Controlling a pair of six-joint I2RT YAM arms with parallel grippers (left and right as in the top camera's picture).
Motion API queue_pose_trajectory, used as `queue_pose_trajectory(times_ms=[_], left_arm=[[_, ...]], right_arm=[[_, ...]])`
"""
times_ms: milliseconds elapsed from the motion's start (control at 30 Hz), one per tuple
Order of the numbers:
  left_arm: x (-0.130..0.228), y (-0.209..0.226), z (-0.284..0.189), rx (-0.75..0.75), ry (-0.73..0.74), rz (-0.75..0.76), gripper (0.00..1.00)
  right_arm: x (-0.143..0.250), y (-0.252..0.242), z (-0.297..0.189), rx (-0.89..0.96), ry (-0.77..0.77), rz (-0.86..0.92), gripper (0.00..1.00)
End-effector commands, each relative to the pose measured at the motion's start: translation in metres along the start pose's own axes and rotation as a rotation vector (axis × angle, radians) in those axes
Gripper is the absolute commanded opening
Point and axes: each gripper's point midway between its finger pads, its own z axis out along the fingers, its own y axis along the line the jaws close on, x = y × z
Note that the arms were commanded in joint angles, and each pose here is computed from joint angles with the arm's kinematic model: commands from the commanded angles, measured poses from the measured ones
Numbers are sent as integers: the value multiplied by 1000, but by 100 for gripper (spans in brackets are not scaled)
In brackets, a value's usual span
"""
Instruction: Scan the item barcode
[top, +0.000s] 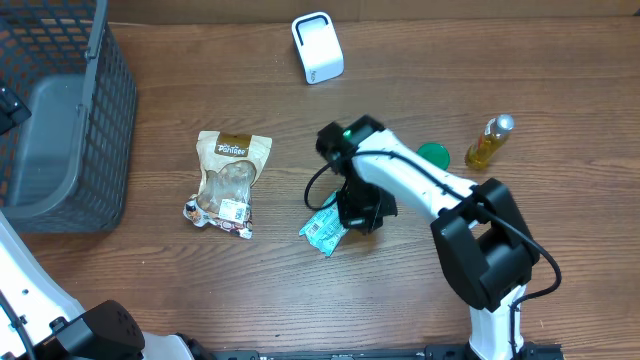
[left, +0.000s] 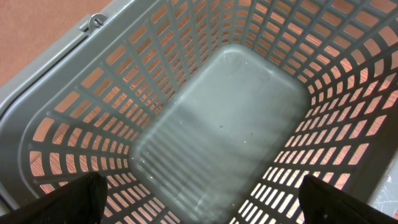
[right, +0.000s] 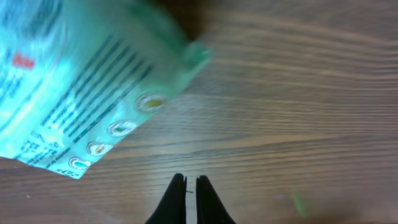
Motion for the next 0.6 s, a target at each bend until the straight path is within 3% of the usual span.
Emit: queue_pose_trajectory(times_ms=[0, 267, 567], left_arm=[[-5, -1, -2, 7, -13, 19, 99], [-4, -1, -2, 7, -12, 19, 100], [-5, -1, -2, 7, -13, 19, 99]], right_arm=[[13, 13, 3, -7, -17, -39, 4], [15, 59, 13, -101, -71, -115, 7], [-45, 103, -8, -253, -350, -152, 17]])
